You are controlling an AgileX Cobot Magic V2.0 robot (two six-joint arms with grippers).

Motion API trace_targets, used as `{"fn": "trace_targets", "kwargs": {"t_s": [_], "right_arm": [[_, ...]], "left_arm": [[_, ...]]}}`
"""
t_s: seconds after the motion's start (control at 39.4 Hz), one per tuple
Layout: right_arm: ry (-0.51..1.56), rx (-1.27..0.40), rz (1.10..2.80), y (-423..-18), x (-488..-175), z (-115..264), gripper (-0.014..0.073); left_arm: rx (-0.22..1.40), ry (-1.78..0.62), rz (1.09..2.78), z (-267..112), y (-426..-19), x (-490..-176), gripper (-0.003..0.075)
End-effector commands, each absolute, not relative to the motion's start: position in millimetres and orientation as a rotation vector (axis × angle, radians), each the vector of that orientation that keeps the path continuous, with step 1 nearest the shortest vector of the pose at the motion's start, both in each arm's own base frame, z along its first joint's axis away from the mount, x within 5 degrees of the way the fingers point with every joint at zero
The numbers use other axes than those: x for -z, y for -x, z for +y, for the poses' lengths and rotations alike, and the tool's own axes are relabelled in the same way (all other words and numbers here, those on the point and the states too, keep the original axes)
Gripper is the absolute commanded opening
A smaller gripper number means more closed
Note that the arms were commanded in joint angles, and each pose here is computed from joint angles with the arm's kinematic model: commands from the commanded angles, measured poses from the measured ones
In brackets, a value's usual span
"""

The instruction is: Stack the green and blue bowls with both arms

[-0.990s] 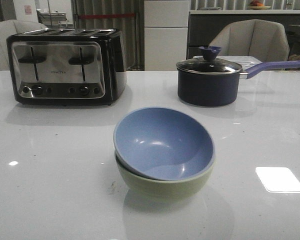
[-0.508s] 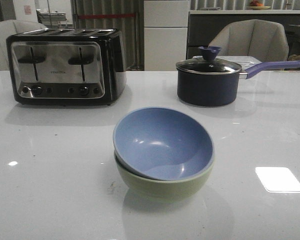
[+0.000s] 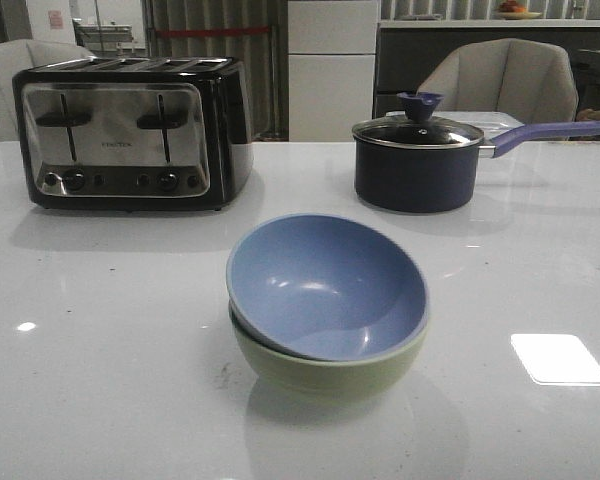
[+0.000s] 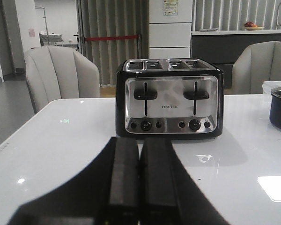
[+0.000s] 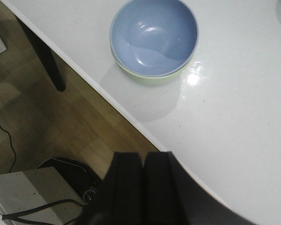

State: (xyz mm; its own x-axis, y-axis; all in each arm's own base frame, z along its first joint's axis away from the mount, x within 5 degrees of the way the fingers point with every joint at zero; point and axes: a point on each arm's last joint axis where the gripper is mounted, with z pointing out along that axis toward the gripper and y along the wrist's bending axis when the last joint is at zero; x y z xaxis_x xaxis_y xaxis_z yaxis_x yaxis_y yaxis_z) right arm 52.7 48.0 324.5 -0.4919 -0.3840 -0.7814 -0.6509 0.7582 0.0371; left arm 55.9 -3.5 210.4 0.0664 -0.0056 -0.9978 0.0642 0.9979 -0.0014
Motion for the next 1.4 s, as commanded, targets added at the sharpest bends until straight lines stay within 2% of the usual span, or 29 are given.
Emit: {"fn": "trace_targets", "kwargs": {"t_s": [0.0, 0.56, 0.66, 0.74, 0.84, 0.99, 1.19, 1.37], "right_arm": [[0.744, -0.434, 2.066, -56.2, -336.4, 50.0, 0.0028], [0.741, -0.435, 2.06, -55.5, -335.3, 49.6, 0.0028], [0.684, -0.358, 2.005, -53.8, -329.1, 41.4, 0.0028], [0.554, -0.3, 1.95, -56.4, -319.5, 34.7, 0.0028], [0.34, -0.19, 1.781, -56.7, -306.9, 22.1, 0.0028], [0.141, -0.048, 1.577, -52.5, -279.5, 8.4, 0.0028], [0.039, 0.018, 1.482, -52.8, -235.2, 1.4, 0.0028], [0.025, 0.027, 1.477, -54.8, -207.0, 0.1, 0.0028]], "left_arm": [[0.071, -0.047, 1.405, -4.3, -53.8, -216.5, 0.0098], [0.071, -0.047, 1.405, -4.3, -53.8, -216.5, 0.0098], [0.071, -0.047, 1.405, -4.3, -53.8, -216.5, 0.0098], [0.071, -0.047, 1.405, -4.3, -53.8, -216.5, 0.0098], [0.071, -0.047, 1.405, -4.3, -53.8, -216.5, 0.0098], [0.071, -0.047, 1.405, -4.3, -53.8, -216.5, 0.0098], [0.071, -0.047, 1.405, -4.3, -53.8, -216.5, 0.0098], [0.071, -0.047, 1.405, -4.3, -53.8, -216.5, 0.0098]]}}
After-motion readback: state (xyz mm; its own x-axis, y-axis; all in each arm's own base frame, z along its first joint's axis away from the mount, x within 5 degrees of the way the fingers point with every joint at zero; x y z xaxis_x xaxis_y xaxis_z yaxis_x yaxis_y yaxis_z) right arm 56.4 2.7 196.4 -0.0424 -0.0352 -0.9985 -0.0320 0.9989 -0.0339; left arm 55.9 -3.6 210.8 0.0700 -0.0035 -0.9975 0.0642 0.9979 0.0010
